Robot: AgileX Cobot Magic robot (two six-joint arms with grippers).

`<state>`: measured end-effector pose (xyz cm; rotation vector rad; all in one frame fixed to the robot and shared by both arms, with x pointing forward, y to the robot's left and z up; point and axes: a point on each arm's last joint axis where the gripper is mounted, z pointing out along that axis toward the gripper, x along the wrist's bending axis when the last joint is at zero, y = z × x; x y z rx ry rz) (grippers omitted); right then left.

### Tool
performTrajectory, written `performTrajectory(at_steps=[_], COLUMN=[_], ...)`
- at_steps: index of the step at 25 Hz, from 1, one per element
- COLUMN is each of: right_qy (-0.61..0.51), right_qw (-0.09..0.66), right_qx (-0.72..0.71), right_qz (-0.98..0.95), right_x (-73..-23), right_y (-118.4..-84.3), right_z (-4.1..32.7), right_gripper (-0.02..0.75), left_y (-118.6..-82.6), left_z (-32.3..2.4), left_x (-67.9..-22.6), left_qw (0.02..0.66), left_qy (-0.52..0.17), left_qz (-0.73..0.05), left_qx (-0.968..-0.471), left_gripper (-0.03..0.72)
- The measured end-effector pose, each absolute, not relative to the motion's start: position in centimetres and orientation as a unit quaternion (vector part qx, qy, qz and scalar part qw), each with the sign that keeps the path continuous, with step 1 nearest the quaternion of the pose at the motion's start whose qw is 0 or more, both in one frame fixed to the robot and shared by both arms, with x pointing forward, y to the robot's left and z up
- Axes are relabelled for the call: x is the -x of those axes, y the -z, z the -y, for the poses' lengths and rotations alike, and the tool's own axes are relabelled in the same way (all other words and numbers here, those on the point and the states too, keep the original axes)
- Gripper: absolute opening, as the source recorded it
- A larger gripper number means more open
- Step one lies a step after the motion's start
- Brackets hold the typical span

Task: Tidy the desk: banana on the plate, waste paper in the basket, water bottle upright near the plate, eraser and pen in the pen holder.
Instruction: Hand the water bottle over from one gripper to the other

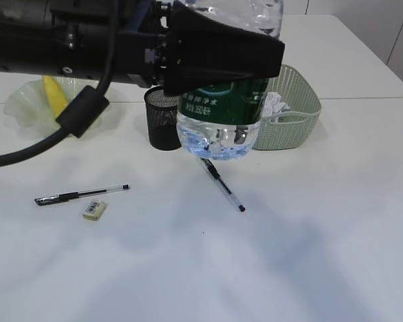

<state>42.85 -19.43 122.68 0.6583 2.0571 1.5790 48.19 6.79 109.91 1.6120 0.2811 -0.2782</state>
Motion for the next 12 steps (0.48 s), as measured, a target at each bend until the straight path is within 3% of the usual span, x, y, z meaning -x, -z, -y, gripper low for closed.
performTrajectory(at_steps=[12], right_qy=[-0.371], right_qw=[0.259], right_qx=[-0.422], right_qz=[-0.785], right_x=[-41.8], right_y=[-120.1], right_z=[23.4], right_gripper=[0.596], left_y=[-109.9], left_z=[-6.8], left_x=[-48.2], left_qw=[0.674], left_qy=[0.122], left_qz=[-0.126], left_qx=[-0.718], left_gripper=[0.376])
